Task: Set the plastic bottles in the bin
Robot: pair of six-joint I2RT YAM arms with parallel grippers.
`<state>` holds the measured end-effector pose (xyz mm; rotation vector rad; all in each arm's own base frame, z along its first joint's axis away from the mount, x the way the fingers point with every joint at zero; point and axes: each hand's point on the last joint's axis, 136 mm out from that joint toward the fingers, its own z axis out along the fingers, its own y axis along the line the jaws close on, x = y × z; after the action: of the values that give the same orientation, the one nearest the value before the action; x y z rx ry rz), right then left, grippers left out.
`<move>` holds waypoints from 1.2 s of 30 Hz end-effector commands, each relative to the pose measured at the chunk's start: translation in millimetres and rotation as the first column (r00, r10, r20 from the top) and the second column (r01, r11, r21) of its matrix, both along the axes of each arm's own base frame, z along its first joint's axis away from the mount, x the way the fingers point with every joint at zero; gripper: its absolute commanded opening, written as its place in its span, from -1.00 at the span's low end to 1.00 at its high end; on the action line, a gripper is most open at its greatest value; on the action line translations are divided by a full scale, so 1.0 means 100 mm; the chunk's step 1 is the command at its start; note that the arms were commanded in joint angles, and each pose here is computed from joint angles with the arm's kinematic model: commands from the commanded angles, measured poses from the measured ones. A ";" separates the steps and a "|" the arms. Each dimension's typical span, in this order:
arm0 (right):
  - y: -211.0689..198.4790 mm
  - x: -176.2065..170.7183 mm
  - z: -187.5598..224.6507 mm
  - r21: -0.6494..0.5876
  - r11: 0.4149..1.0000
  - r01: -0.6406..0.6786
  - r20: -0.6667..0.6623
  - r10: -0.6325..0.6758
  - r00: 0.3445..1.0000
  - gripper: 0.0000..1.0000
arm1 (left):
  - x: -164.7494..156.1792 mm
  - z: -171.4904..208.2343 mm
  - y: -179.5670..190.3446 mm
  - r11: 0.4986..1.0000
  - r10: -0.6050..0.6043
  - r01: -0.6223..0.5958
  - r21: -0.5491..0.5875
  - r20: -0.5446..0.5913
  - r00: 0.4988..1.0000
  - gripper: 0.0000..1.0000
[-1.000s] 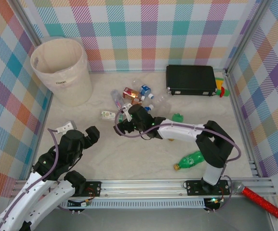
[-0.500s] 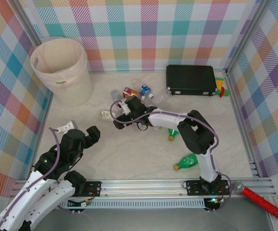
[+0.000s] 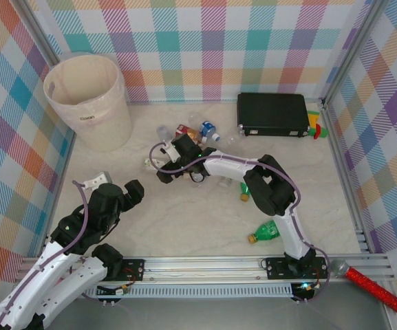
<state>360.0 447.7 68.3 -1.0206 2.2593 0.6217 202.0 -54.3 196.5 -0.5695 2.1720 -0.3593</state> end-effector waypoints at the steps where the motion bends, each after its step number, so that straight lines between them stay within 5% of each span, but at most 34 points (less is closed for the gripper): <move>1: -0.02 -0.06 -0.13 -0.046 0.998 -0.041 -0.024 0.040 0.999 0.91 | 0.00 -0.01 -0.02 1.000 0.001 -0.001 -0.013 0.003 1.000 0.99; 24: 0.12 -0.46 -0.28 -0.035 0.993 -0.114 -0.103 0.110 0.989 0.43 | -0.03 0.02 0.03 1.000 0.019 -0.019 -0.011 0.007 1.000 0.99; 36: 0.05 -0.38 -0.51 -0.101 0.994 -0.030 -0.105 0.019 0.994 0.29 | -0.05 0.03 0.05 1.000 0.026 -0.026 -0.013 0.002 1.000 0.99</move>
<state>323.0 459.3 37.8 -1.1158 2.3304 0.6375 201.1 -53.0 196.8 -0.5995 2.1637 -0.3707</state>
